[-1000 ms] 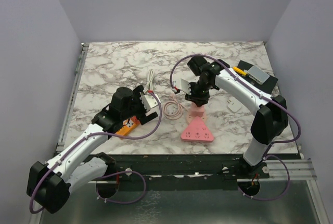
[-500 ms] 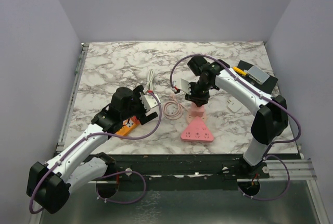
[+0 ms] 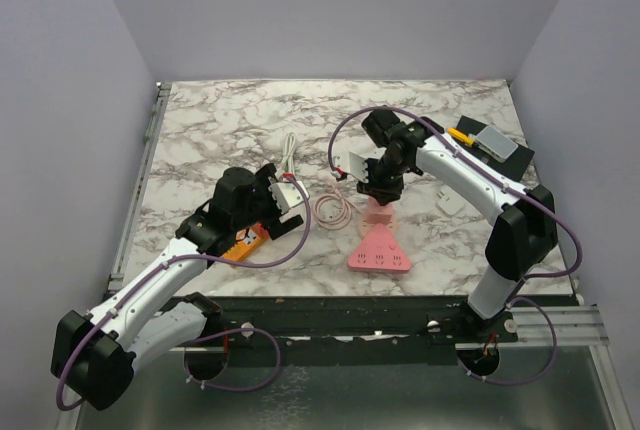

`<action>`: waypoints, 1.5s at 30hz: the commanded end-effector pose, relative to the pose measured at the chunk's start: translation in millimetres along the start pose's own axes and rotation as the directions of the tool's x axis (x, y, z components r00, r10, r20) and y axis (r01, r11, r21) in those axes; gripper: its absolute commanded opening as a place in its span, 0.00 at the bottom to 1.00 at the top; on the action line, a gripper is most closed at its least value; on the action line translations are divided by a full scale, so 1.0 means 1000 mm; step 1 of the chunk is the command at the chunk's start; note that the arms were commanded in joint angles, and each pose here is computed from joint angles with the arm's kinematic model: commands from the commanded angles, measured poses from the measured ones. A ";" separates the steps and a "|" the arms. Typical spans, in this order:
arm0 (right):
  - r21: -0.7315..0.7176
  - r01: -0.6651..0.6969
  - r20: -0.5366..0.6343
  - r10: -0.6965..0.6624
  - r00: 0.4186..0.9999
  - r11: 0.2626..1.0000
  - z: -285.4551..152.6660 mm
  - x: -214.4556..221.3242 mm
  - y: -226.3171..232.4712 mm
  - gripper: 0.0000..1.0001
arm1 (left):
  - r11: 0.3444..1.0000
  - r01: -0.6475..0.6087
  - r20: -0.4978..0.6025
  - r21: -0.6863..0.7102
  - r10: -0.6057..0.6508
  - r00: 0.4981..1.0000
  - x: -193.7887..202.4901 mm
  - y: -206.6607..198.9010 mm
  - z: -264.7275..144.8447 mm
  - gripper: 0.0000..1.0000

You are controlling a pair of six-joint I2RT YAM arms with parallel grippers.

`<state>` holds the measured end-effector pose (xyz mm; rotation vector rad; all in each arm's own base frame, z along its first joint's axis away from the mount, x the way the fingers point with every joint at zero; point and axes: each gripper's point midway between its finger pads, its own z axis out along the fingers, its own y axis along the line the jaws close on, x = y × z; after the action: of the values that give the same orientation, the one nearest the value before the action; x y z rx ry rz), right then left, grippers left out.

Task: Insert the plug
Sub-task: Insert the plug into the socket.

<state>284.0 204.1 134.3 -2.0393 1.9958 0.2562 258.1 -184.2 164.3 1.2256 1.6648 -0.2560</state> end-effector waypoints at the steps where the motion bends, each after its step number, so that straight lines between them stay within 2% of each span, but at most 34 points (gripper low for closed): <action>1: 0.008 -0.015 -0.033 0.015 0.999 1.000 -0.001 0.012 0.004 0.01 | 1.000 -0.001 0.030 0.001 0.001 1.000 -0.006 0.001 -0.001 0.99; 45: -0.164 -0.123 -0.109 0.106 0.988 0.979 0.053 0.034 0.040 0.01 | 1.000 0.007 0.078 -0.003 -0.007 0.997 -0.019 0.004 0.001 0.99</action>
<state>283.0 203.5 115.8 -1.9819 2.0472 0.2586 262.0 -189.4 173.1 1.2036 1.6279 -0.2689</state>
